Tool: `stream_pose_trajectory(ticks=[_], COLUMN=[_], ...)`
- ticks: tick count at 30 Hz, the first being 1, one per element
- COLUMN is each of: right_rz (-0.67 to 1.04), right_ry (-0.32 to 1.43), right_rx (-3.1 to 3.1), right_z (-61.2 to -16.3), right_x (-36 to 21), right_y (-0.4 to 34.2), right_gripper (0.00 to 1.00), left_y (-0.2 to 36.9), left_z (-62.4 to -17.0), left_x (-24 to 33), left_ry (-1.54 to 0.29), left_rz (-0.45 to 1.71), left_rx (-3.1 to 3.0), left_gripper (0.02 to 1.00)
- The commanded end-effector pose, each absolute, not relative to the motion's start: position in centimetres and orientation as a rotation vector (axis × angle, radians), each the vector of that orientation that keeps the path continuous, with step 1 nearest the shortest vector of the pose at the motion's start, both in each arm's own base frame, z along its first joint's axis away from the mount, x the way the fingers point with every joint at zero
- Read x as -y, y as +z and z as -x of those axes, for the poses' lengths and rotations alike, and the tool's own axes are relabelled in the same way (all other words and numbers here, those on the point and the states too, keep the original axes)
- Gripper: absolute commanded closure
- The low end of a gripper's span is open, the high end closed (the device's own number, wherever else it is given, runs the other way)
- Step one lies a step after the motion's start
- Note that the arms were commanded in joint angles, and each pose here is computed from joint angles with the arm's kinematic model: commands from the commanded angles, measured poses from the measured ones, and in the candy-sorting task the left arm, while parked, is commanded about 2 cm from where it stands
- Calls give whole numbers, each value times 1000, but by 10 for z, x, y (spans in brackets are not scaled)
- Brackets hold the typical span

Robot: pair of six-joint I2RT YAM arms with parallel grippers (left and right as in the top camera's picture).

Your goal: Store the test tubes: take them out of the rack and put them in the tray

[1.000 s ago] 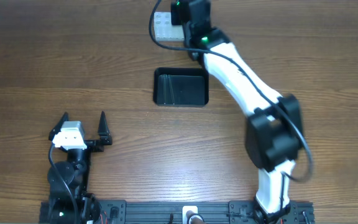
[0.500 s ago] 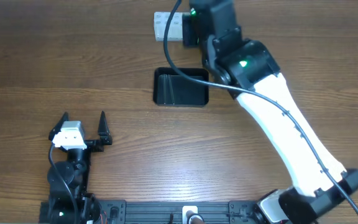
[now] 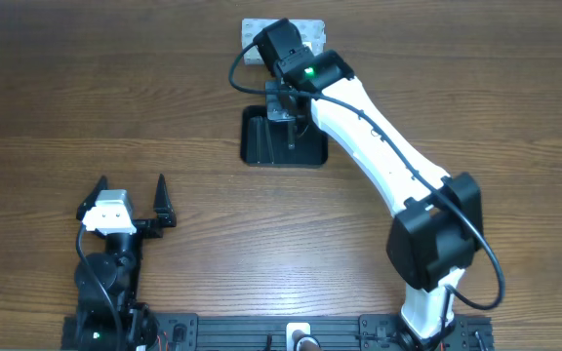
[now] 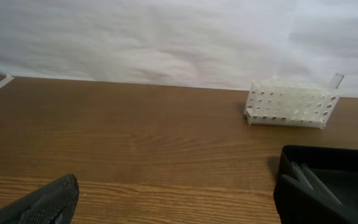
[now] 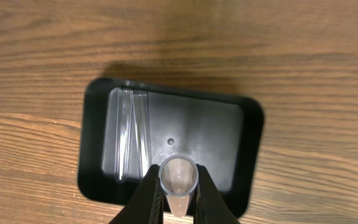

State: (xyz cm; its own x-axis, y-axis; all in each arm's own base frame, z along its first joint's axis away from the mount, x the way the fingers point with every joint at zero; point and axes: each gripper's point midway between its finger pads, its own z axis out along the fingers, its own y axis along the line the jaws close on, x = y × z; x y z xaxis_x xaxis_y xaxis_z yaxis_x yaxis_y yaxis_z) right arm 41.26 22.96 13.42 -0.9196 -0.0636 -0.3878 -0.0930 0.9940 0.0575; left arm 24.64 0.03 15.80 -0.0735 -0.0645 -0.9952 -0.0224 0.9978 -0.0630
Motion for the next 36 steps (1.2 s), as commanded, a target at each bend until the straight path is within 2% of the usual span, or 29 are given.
stream_pose_trajectory(ticks=[1, 9, 24, 32, 36], right_rz=[55, 15, -8, -13, -12], right_ry=[118, 81, 49, 30, 31], right_rx=[-2774, -2828, -2872, -2894, -2893], right_z=[-420, -426, -427, -427, -427], right_x=[-230, -228, -228, -225, -225], right_y=[111, 75, 44, 32, 32], right_gripper=[991, 991, 996, 934, 866], left_y=[158, 158, 158, 158, 158], left_z=[-246, -246, -246, -246, -246], left_x=[0, 0, 0, 0, 0], left_ry=[-35, -35, -35, -35, -35], left_rz=[56, 56, 56, 56, 56], left_rx=[-1640, -1640, -1640, -1640, -1640], left_gripper=[18, 18, 20, 18, 18])
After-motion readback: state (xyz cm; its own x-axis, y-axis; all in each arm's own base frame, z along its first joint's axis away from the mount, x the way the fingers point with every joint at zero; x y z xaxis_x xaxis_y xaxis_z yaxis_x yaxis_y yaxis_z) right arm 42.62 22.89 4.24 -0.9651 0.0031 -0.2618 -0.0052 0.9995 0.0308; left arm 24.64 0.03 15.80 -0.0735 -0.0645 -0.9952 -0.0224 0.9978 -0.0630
